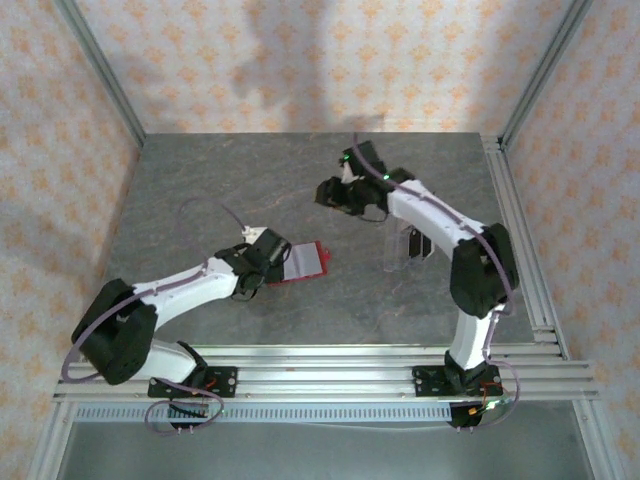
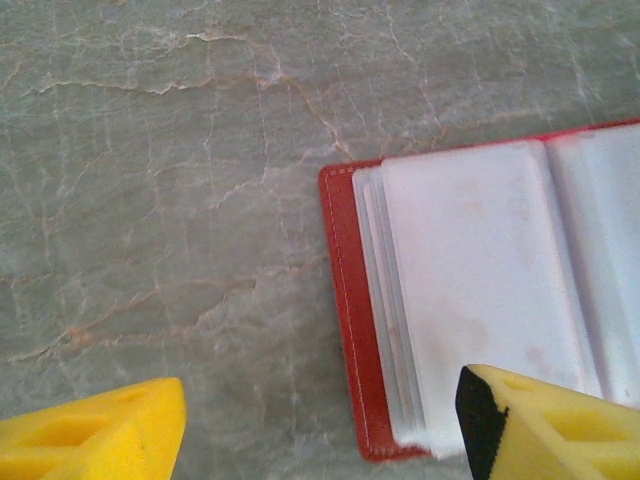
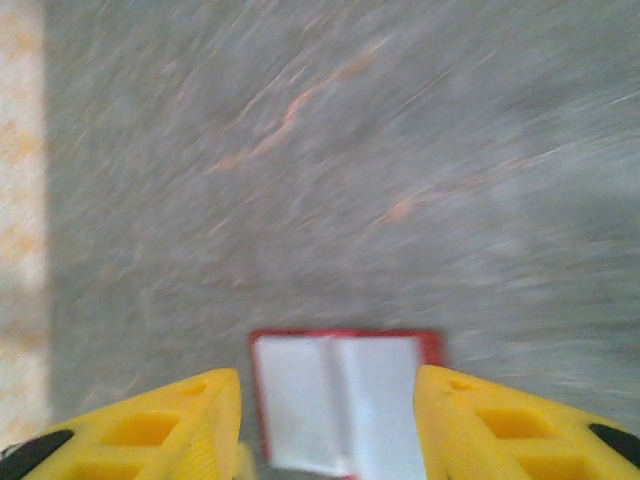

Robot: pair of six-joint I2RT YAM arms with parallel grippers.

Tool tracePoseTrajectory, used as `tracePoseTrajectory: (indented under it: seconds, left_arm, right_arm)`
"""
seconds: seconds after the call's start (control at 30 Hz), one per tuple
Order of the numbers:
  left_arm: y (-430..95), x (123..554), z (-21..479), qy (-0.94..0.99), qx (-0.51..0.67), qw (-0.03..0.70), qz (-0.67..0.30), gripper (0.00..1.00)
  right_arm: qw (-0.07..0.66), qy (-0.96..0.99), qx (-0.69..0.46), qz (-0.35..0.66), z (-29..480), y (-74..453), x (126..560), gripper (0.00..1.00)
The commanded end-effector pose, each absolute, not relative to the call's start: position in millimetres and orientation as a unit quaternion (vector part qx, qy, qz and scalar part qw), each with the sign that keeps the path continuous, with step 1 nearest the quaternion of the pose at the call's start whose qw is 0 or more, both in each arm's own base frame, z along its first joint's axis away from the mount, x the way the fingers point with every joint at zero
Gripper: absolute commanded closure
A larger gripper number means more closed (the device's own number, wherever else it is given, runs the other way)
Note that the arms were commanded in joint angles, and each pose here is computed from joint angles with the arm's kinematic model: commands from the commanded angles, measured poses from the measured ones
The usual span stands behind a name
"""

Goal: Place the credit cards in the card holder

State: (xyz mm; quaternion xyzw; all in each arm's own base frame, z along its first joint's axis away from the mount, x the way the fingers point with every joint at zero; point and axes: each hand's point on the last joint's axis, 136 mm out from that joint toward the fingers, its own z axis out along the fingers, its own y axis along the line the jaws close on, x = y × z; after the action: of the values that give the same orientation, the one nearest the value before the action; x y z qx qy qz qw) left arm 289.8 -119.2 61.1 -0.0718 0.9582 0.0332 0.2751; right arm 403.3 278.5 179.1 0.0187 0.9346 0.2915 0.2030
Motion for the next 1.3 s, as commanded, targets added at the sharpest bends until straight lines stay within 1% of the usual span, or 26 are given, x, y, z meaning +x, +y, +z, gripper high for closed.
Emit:
tracePoseTrajectory:
  seconds: [0.0, 0.07, 0.13, 0.3, 0.53, 0.83, 1.27]
  left_arm:
    - [-124, 311, 65, 0.957, -0.073, 0.28, 0.027, 0.26]
    - [-125, 316, 60, 0.959, -0.07, 0.273, 0.033, 0.26]
    - [-124, 318, 55, 0.96, -0.069, 0.267, 0.039, 0.27]
    - [-117, 312, 41, 0.963, -0.074, 0.254, 0.054, 0.26]
    - [-113, 304, 27, 0.965, -0.076, 0.242, 0.061, 0.27]
    - [-114, 304, 23, 0.966, -0.074, 0.24, 0.061, 0.27]
    - [-113, 303, 23, 0.966, -0.074, 0.242, 0.059, 0.27]
  right_arm:
    - [0.181, 0.974, -0.007, 0.139, 158, 211, 390, 0.52]
    - [0.18, 0.979, -0.007, 0.098, 158, 186, 396, 0.52]
    - [0.175, 0.982, -0.01, 0.074, 157, 173, 401, 0.53]
    - [0.161, 0.987, -0.017, 0.018, 148, 151, 409, 0.58]
    - [0.161, 0.985, -0.004, -0.065, 136, 120, 414, 0.58]
    - [0.139, 0.987, 0.043, -0.064, 112, 92, 417, 0.61]
    - [0.116, 0.989, 0.058, -0.072, 83, 83, 423, 0.63]
